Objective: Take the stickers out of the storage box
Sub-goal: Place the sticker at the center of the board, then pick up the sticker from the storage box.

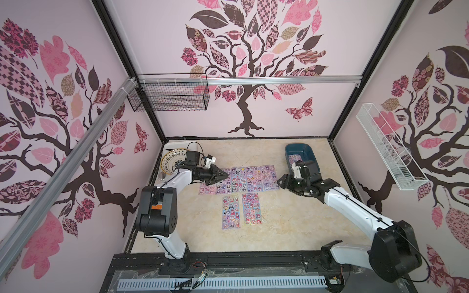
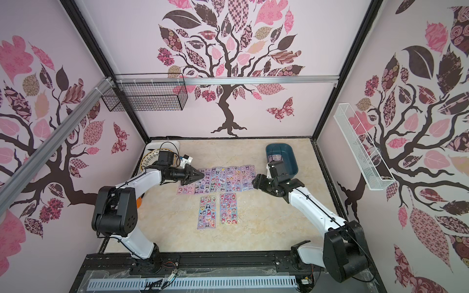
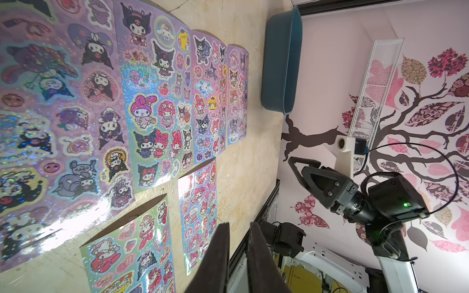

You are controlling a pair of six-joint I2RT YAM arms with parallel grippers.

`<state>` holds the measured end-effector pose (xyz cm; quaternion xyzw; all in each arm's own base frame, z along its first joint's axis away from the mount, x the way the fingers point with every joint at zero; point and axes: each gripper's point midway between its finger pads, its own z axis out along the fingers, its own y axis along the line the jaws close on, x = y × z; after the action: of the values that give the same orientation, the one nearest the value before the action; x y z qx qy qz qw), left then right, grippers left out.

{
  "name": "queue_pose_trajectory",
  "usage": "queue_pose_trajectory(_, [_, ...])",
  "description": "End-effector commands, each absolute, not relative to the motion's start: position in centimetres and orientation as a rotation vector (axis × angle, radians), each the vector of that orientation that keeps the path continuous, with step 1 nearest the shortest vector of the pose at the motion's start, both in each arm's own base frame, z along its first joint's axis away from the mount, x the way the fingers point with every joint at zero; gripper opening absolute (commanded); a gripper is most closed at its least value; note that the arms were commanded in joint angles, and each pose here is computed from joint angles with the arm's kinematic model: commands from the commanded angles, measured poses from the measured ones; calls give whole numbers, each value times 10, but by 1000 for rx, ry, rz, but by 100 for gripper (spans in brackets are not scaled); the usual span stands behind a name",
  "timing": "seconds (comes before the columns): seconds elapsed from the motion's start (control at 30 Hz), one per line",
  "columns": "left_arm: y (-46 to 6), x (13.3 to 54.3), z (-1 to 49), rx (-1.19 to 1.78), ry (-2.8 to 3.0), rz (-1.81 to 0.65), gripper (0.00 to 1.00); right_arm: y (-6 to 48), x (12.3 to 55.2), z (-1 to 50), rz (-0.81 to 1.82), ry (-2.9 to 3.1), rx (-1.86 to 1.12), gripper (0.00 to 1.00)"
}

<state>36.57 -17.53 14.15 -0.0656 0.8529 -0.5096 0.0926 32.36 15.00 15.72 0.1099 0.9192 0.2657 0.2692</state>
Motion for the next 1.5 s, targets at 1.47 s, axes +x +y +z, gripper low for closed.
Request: queue_pose_trajectory(1.47, [-170,366,152,-138,2525,-1439,21,1,527,37,32,2958,241,98])
